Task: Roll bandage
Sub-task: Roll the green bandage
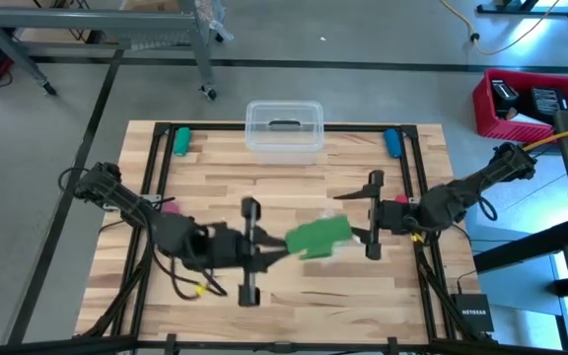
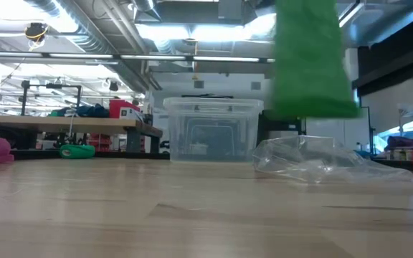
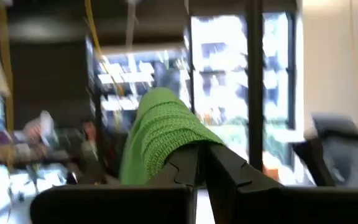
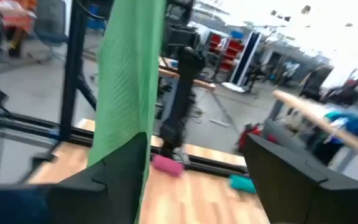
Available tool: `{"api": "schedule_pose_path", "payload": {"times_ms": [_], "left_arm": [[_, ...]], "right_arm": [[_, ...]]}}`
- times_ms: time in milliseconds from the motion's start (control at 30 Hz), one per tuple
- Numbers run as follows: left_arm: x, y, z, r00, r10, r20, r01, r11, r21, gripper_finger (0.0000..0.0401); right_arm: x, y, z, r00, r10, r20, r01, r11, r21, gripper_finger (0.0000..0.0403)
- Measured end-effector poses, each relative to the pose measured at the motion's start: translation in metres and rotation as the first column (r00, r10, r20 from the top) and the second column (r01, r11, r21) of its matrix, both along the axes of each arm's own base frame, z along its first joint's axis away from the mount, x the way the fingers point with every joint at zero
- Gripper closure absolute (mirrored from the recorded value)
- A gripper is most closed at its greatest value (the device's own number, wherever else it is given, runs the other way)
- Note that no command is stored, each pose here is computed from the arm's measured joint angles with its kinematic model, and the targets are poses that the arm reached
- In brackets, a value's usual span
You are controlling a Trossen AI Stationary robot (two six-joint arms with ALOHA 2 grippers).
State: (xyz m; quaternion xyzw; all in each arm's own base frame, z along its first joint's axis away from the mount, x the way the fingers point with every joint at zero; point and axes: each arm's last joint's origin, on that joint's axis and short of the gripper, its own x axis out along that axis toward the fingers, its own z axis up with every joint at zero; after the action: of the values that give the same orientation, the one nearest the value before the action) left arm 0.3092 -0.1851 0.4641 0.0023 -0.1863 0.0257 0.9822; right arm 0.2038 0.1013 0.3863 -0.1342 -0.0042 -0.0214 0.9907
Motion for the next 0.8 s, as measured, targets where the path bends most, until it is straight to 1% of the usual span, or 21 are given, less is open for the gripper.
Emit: {"api": "schedule_pose_path", "payload": {"times_ms": [33,100,233,300,367,467,533,600,667,800], "left_arm": [[-0.002,0.003,0.004,1.0,0.013,0.027,-0.013,1.0,0.001,0.0391],[-0.007,0.008,0.01,0.999,0.033,0.037,-0.034,0.999,0.028,0.0391],[-0.001,0.015,0.004,0.998,0.047,-0.05,-0.044,0.997,0.062,0.0391],[0.004,0.019,-0.003,0.993,0.052,-0.109,-0.045,0.997,0.067,0.0391],[0.007,0.023,-0.007,0.988,0.054,-0.145,-0.047,0.998,0.052,0.0391],[0.009,0.026,-0.008,0.986,0.053,-0.158,-0.049,0.999,0.023,0.0391],[0.009,0.026,-0.009,0.985,0.052,-0.162,-0.048,0.999,0.024,0.0391],[0.009,0.026,-0.009,0.986,0.05,-0.162,-0.047,0.999,0.024,0.0391],[0.008,0.024,-0.009,0.986,0.045,-0.161,-0.042,0.999,0.024,0.0391],[0.006,0.019,-0.01,0.983,0.041,-0.178,-0.031,0.998,0.058,0.0391]], "right_arm": [[0.0,0.0,0.0,1.0,0.013,0.001,-0.013,0.999,0.036,0.0137],[0.0,0.001,0.0,0.999,0.035,0.006,-0.036,0.994,0.101,0.0137],[0.0,0.003,0.001,0.995,0.095,0.019,-0.097,0.981,0.17,0.0136],[0.0,0.003,0.003,0.993,0.111,0.044,-0.117,0.974,0.194,0.0136],[0.0,0.003,0.006,0.99,0.126,0.069,-0.137,0.969,0.205,0.0136],[0.0,0.005,0.006,0.978,0.198,0.072,-0.209,0.955,0.21,0.0136],[0.0,0.006,0.005,0.977,0.205,0.067,-0.214,0.954,0.21,0.0136],[-0.001,0.005,0.003,0.981,0.19,0.045,-0.195,0.959,0.207,0.0136],[-0.004,0.004,-0.001,0.983,0.185,-0.011,-0.178,0.96,0.215,0.0136],[-0.024,0.0,-0.012,0.96,0.211,-0.183,-0.158,0.95,0.269,0.0136]]}}
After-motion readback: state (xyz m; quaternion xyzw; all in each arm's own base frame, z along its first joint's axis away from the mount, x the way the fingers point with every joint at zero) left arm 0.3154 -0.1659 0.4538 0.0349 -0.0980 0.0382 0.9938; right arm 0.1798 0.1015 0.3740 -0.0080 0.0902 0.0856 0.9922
